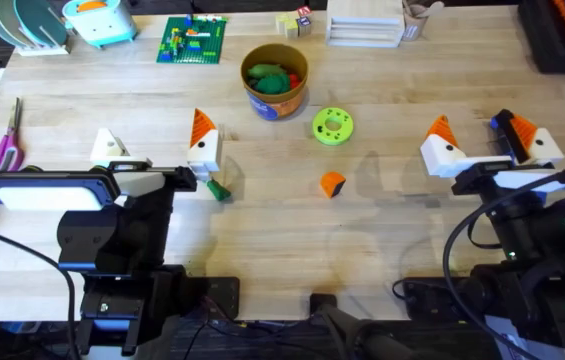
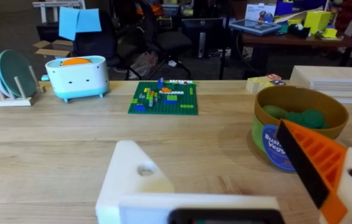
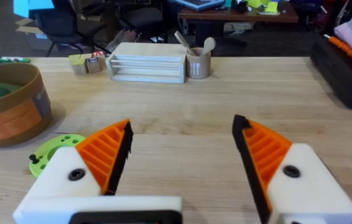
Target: Pick up the gripper from the table and insert it into the empty holder that is missing its gripper. Then pick up a screw, insert it into the mounting hole, and use the screwdriver to tighten it. Finally, clean up the table by picking up the vegetable and placing it into the bucket.
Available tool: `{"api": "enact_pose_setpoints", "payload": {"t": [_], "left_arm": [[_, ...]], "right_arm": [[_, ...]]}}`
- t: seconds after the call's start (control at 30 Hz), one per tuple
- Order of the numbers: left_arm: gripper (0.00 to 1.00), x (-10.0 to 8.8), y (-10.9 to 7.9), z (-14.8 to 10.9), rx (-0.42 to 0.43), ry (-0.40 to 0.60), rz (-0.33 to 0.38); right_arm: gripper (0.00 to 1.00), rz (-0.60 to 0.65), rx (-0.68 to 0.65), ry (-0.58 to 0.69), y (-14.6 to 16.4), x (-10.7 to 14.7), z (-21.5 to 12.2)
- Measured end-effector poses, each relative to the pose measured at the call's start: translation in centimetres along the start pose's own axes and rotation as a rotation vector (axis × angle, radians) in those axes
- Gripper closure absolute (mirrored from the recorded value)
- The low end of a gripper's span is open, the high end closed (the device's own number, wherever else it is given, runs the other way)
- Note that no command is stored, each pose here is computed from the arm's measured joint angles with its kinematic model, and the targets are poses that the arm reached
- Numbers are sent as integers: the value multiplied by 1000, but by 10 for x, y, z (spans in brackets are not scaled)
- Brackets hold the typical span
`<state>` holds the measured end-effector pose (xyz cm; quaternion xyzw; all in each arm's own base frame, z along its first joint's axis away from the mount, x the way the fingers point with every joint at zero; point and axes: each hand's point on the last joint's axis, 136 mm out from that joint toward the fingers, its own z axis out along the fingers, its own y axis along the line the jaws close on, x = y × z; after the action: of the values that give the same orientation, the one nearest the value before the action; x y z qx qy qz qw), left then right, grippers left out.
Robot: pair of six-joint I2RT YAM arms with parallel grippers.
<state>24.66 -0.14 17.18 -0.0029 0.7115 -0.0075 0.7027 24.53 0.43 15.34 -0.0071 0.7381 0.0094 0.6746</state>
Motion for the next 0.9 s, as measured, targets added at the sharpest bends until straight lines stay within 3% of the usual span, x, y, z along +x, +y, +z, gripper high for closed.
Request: {"api": "enact_pose_setpoints", "payload": {"t": [0.37, 0.57, 0.73, 0.9], "left_arm": [[9, 2, 0, 0, 0, 8, 0], [10, 16, 0, -5, -3, 123, -15], [10, -17, 0, -16, -5, 210, -24], [10, -43, -2, -22, -4, 453, -32]], "right_arm": [[11, -3, 1, 10, 0, 2, 0], [11, 80, 2, 51, 0, 3, -4], [11, 126, 13, 200, 0, 10, -17], [11, 138, 20, 271, 0, -35, -29]]}}
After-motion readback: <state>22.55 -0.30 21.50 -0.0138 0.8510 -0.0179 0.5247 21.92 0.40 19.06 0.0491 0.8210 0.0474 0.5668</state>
